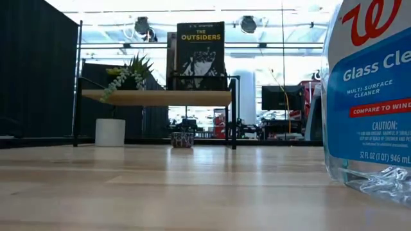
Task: Apply microfiber cloth
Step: Spray the front of the black cellphone using the transparent spray bottle
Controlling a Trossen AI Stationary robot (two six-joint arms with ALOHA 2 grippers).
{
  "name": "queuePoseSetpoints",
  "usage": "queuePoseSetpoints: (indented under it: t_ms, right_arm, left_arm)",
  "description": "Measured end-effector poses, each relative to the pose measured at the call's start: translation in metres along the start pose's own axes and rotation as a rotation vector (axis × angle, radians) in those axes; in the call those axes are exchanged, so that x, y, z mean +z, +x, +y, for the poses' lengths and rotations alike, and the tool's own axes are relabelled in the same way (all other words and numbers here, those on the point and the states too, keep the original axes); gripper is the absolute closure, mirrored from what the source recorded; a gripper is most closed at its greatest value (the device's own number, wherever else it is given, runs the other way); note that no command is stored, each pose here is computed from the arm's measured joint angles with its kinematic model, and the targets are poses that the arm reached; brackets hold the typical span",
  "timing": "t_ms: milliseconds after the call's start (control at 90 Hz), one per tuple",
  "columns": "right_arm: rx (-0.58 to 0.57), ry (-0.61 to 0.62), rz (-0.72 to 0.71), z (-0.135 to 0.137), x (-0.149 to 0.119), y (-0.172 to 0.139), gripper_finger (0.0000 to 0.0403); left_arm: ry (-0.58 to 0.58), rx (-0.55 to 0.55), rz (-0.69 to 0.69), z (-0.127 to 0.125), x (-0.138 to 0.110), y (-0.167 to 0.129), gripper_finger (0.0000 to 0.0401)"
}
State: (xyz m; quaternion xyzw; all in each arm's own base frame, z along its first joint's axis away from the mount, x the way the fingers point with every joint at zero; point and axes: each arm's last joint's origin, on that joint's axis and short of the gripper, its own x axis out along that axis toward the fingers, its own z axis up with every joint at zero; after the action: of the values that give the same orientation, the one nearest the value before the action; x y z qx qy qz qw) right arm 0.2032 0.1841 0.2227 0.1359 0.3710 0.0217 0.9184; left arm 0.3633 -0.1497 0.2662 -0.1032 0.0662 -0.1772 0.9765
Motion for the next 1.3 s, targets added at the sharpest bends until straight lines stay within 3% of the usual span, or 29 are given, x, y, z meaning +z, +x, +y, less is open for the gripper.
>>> queuePoseSetpoints:
  t_ms: [633,867,1056,1300]
  right_arm:
    - [-0.005,0.005,-0.005,-0.001,0.002,0.001,0.036]
    - [-0.017,0.073,0.093,-0.011,-0.002,-0.015,0.0351]
    - [-0.075,0.091,0.073,-0.017,-0.007,-0.04,0.0306]
    - [-0.134,-0.023,-0.045,-0.006,-0.019,-0.046,0.0191]
  left_arm:
    - [-0.029,0.012,-0.004,0.022,-0.006,0.008,0.0388]
    - [-0.03,0.012,0.024,0.019,0.0,0.001,0.0388]
    - [-0.027,0.038,0.071,0.018,0.005,-0.007,0.0388]
    - [-0.028,0.065,0.079,0.017,0.013,-0.015,0.0388]
